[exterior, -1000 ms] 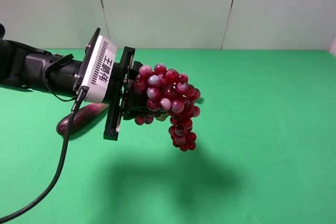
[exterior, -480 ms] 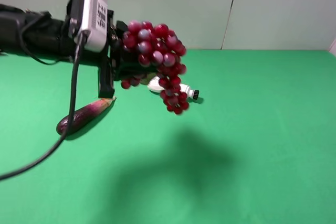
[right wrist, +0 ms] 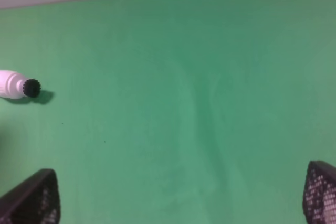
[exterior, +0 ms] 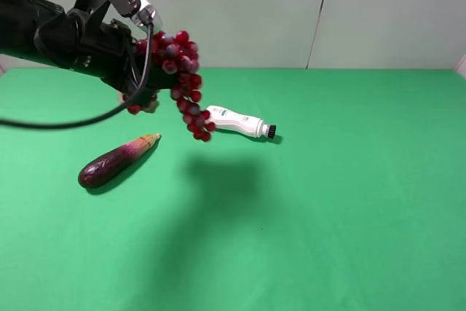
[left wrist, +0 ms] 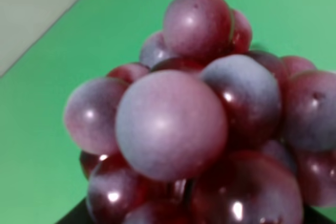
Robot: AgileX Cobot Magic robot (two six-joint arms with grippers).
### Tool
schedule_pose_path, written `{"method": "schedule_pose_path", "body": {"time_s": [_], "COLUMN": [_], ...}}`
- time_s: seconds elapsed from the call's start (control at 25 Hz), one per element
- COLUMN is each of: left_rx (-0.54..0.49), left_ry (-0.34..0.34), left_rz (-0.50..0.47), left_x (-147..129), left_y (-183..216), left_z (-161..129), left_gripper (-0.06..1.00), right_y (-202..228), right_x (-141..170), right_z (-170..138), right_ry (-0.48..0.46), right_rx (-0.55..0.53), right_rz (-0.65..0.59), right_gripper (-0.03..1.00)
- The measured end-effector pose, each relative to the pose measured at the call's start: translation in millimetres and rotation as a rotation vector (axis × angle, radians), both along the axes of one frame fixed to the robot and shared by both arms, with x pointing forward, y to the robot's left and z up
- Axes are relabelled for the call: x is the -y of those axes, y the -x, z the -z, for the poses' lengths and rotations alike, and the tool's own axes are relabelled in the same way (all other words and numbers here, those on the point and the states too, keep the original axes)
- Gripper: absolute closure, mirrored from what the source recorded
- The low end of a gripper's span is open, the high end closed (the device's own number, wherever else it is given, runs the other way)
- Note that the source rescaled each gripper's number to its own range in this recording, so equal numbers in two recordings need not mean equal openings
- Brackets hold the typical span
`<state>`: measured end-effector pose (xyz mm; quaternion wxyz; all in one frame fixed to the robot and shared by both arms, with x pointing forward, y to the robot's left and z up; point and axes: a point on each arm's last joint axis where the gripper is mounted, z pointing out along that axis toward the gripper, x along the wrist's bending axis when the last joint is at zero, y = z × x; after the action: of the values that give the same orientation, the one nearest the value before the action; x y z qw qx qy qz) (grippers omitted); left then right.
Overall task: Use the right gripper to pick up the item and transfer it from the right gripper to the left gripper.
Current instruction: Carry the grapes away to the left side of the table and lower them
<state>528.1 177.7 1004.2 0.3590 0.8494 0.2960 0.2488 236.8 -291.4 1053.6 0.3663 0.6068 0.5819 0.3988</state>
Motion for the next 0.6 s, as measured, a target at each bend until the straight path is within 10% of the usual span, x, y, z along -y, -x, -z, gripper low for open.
{"method": "schedule_pose_path", "body": {"time_s": [0.6], "left_rx": [0.154], "left_ry": [0.077], "left_rz": [-0.582], "left_x": [-40.0], "left_y": [-14.8], "left_z": [2.2], "left_gripper": [0.94], "right_y": [0.0], "right_x": [-0.1], "right_z": [-0.1], "right_ry": [-0.001], "right_rx": [0.001], "right_rz": [0.0], "right_gripper": [-0.03]}}
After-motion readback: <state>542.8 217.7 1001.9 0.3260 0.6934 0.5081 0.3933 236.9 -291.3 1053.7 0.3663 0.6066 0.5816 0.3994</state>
